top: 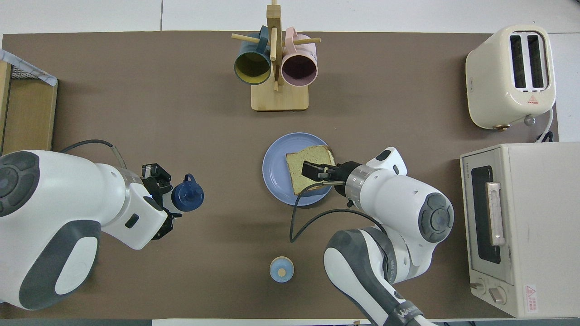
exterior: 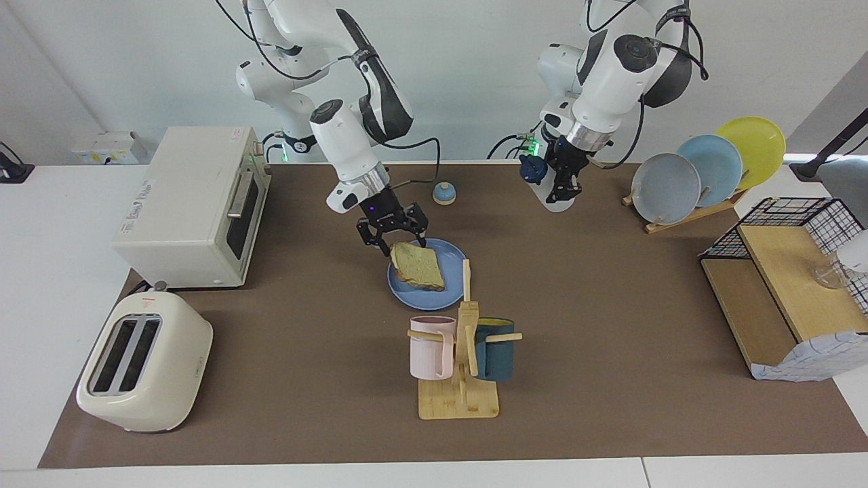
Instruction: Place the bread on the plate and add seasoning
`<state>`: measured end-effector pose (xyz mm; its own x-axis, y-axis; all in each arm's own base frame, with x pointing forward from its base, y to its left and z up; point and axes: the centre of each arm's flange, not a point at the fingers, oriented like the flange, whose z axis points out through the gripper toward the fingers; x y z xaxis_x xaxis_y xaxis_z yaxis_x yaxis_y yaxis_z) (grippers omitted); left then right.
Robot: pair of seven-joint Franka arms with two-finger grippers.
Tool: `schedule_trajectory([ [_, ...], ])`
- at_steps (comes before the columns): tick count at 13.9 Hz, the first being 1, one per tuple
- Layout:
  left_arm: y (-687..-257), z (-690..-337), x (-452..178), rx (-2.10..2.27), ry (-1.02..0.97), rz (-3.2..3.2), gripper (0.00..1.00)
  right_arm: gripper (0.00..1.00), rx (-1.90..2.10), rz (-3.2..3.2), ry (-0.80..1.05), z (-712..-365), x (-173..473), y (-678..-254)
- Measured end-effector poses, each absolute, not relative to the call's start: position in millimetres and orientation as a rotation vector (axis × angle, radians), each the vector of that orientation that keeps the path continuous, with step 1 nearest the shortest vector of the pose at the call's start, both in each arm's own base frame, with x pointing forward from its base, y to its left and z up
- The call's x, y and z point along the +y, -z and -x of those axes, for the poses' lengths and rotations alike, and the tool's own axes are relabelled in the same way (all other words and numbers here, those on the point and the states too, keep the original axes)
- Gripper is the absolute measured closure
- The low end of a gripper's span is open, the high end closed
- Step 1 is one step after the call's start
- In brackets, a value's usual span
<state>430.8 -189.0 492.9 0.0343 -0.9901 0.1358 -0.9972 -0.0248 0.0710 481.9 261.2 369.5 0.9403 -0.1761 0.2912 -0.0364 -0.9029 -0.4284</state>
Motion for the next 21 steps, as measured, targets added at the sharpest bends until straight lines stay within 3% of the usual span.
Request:
schedule_trajectory([
  [4, -495.0, -430.4, -188.3, -2.086, -0.08, -2.15, 0.54, 0.0, 0.096, 2.667, 0.483, -511.6, 253.0, -385.8],
  [8, -495.1, -430.5, -188.2, -2.085, -0.08, -2.151, 0.54, 0.0, 0.083, 2.64, 0.32, -565.6, 233.4, -442.8],
  [12, -495.1, -430.7, -187.8, -2.084, -0.081, -2.152, 0.54, 0.0, 0.109, 2.605, 0.245, -587.4, 241.0, -484.5],
  [16, -495.2, -430.8, -187.8, -2.083, -0.082, -2.153, 0.54, 0.0, 0.26, 2.554, 0.083, -575.6, 281.4, -541.0],
  [21, -496.2, -426.6, -196.4, -2.071, -0.077, -2.17, 0.54, 0.03, 0.253, 2.504, 0.046, -507.0, 352.3, -615.7],
])
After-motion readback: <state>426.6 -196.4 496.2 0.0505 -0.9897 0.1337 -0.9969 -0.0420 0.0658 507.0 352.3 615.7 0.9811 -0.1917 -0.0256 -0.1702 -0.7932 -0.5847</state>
